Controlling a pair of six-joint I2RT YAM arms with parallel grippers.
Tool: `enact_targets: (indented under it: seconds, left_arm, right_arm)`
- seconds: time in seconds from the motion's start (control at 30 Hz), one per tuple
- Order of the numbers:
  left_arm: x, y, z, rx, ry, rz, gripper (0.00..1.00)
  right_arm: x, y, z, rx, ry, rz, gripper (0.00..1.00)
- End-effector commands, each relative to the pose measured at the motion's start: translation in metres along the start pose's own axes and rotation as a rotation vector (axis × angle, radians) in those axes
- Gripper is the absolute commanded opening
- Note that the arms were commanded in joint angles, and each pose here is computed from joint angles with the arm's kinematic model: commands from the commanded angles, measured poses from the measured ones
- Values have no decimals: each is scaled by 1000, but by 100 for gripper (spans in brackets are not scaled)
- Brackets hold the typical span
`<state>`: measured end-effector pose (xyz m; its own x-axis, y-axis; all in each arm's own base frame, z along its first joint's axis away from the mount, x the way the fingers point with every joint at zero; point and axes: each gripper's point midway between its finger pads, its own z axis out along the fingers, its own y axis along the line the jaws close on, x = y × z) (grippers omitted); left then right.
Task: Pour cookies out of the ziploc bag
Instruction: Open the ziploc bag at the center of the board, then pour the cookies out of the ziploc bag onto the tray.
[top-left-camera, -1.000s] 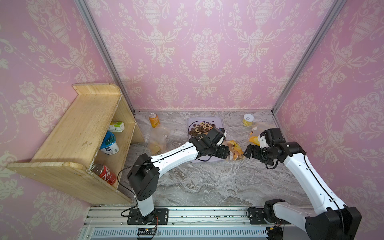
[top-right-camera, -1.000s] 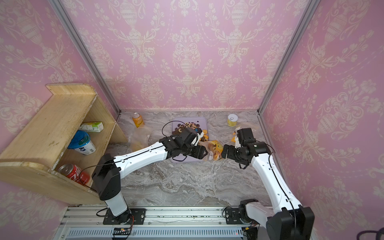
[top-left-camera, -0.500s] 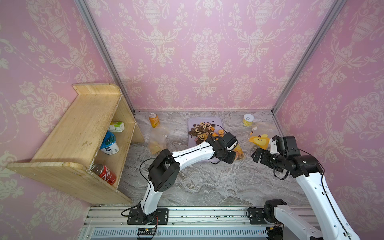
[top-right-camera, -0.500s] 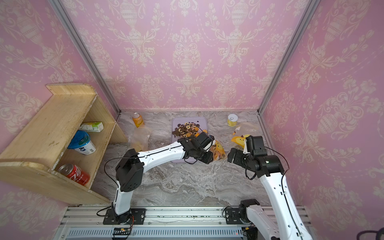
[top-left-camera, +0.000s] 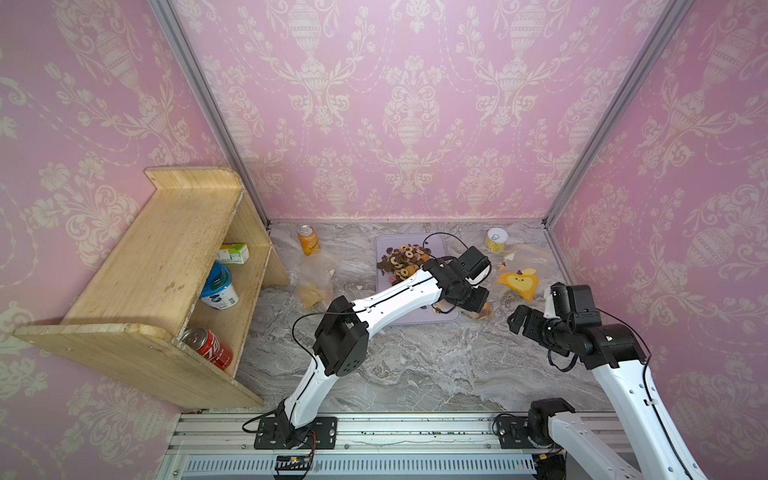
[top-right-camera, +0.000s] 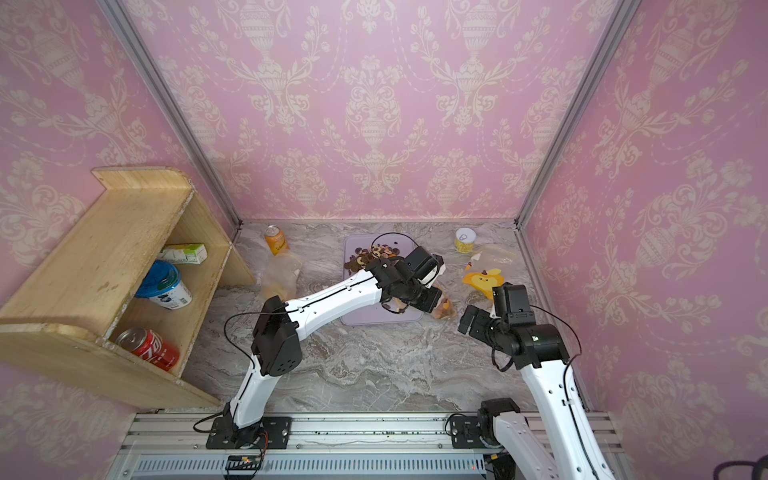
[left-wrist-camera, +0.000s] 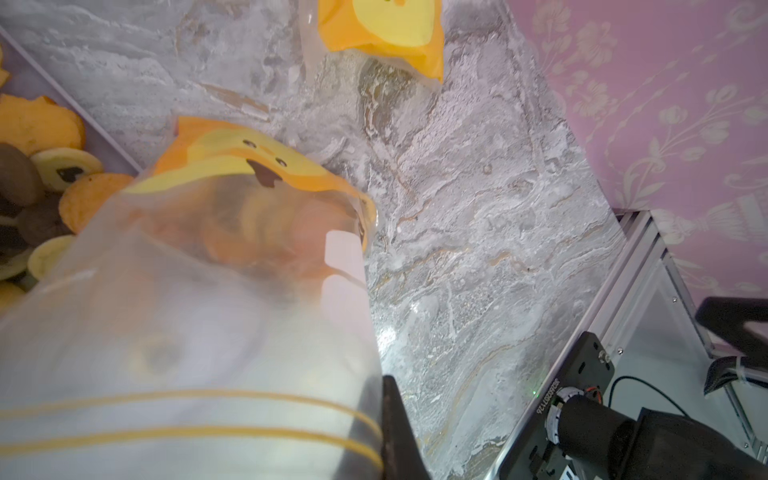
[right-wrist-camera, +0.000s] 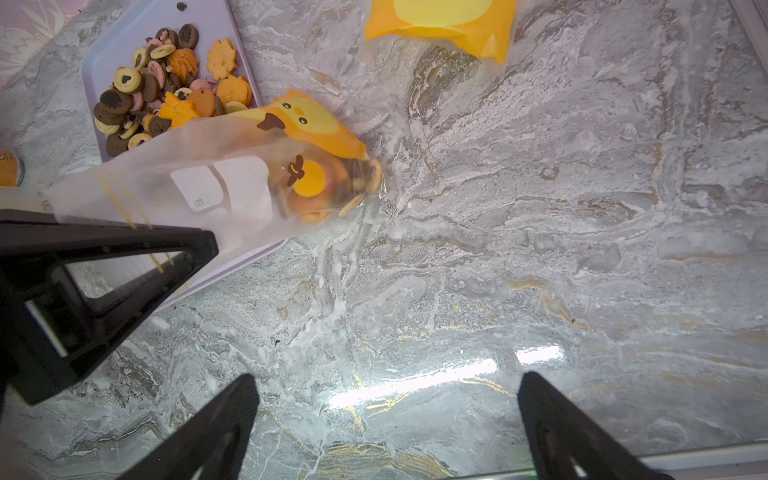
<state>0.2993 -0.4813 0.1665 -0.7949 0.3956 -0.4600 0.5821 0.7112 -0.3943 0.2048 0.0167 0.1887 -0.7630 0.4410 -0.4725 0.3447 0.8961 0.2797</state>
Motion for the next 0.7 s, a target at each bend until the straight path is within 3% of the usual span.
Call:
enact_targets:
  seconds: [0.0,0.27,0.37,0.67]
  left_arm:
    - [-1,-15,-4,41,36,-21,0]
    - [-18,-65,-10,168,44,-56,0]
    - [-20,-65,-14,172,37,-74,0]
    - [-1,12,-11,141,20,-229,0]
  right_arm:
    - [-9,-10,-8,41,-70,4,100]
    - [-23,-21,-36,90,-192,-36,100]
    - [-24,-18,-34,82,-188,-50,100]
    - [-17,4,-16,-32,-111,-74,100]
